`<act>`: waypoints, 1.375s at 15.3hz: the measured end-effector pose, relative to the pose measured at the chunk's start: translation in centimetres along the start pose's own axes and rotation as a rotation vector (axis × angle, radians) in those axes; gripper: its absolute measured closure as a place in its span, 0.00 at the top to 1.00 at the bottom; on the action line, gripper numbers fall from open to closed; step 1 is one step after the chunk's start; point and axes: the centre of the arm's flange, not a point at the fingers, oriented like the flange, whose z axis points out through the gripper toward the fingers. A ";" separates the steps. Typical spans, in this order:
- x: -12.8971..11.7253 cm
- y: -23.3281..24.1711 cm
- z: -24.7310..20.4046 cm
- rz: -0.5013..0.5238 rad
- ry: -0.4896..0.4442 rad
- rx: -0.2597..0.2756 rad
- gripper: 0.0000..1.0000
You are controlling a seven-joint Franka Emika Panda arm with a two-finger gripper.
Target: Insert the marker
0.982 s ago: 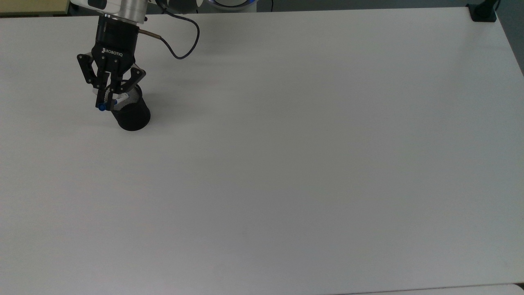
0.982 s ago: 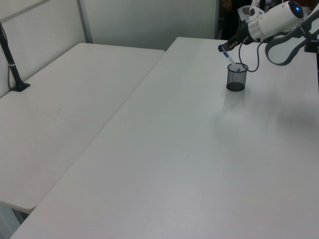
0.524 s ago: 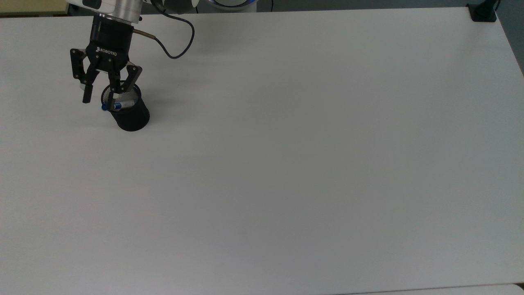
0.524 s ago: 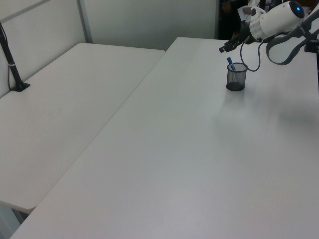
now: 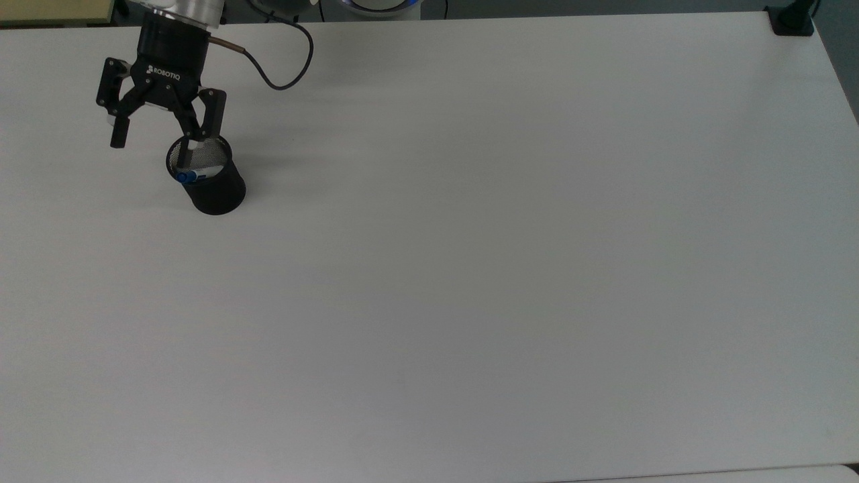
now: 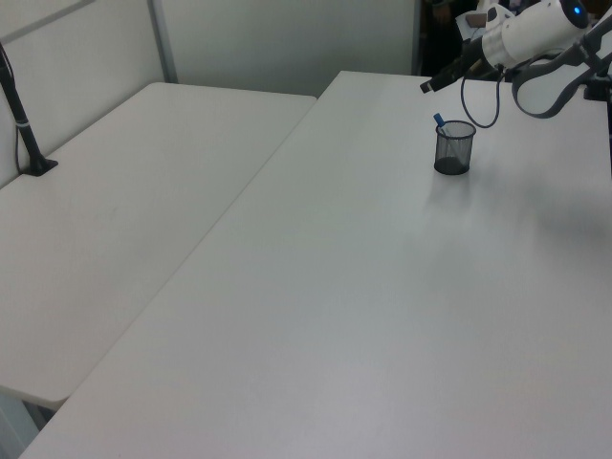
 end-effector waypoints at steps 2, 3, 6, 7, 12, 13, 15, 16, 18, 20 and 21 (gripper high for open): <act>1.0 0.0 -0.5 0.018 -0.036 -0.004 1.00; 1.9 0.0 -0.8 0.027 -0.086 -0.009 1.00; 6.7 -0.8 -2.6 0.049 -0.242 -0.027 1.00; 8.4 -1.4 -3.4 0.056 -0.293 -0.032 1.00; 13.4 -5.8 -7.2 0.042 -0.596 -0.050 1.00; 14.0 -6.8 -8.2 0.045 -0.656 -0.042 1.00; 14.9 -8.2 -10.0 0.070 -0.762 -0.010 1.00; 15.1 -8.7 -10.9 0.079 -0.810 0.006 1.00; 15.3 -9.8 -12.2 0.079 -0.883 0.031 1.00; 15.1 -11.1 -12.7 0.069 -0.914 0.058 1.00; 15.0 -11.9 -12.8 0.060 -0.918 0.069 1.00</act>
